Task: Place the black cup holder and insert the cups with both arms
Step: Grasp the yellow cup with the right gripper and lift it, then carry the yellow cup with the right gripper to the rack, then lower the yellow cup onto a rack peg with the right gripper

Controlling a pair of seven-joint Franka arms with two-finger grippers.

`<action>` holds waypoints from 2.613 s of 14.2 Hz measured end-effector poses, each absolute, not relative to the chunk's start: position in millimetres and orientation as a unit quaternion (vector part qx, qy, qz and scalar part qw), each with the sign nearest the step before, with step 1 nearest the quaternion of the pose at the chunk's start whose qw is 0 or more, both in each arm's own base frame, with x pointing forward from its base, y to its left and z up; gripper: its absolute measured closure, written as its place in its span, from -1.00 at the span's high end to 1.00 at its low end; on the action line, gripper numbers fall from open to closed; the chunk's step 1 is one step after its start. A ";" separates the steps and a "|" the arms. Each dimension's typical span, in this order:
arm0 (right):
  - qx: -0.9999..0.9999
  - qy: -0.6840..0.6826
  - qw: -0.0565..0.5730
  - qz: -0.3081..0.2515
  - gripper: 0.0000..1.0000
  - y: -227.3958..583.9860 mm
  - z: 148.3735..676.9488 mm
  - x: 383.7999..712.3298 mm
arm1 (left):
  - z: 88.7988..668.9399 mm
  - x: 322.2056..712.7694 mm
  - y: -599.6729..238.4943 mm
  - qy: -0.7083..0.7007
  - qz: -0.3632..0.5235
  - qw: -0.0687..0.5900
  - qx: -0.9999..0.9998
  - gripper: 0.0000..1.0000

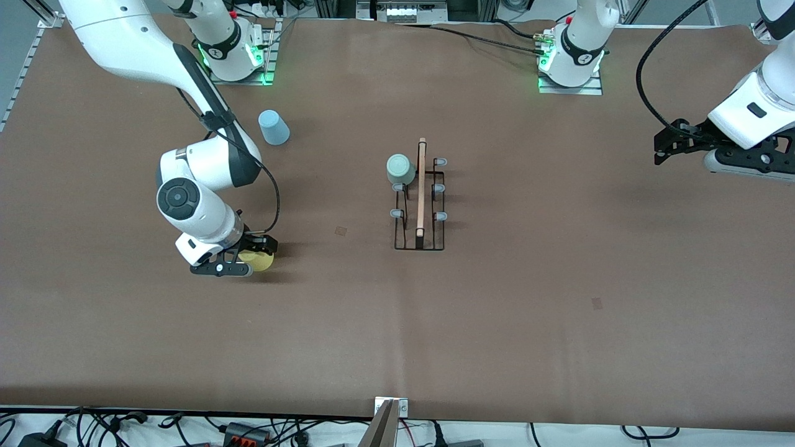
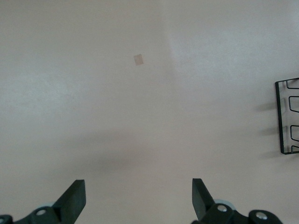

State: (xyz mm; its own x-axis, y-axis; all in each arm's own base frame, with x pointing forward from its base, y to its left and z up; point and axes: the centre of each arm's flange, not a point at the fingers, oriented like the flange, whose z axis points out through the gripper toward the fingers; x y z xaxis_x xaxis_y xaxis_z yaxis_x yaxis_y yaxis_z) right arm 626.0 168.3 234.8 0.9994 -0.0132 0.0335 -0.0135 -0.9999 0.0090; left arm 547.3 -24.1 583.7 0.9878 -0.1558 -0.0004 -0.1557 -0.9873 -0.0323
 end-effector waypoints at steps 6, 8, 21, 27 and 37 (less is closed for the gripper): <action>1.000 -0.011 0.002 0.028 0.82 159.5 223.8 622.0 | 583.7 547.3 -24.6 0.079 -0.001 0.016 -0.997 1.00; 0.999 -0.012 0.002 0.030 0.36 157.8 225.4 623.0 | 583.6 547.1 -24.6 0.079 0.000 0.016 -0.997 1.00; 0.988 -0.137 -0.023 0.071 0.34 368.6 402.7 574.5 | 583.7 547.1 -25.2 0.079 0.000 0.016 -0.997 1.00; 0.975 -0.197 -0.079 0.067 0.34 448.8 417.8 560.6 | 584.3 547.2 -25.8 0.080 -0.001 0.016 -0.997 1.00; 0.976 -0.180 -0.102 0.071 0.34 489.1 363.8 555.3 | 584.8 547.2 -25.9 0.080 -0.002 0.016 -0.997 1.00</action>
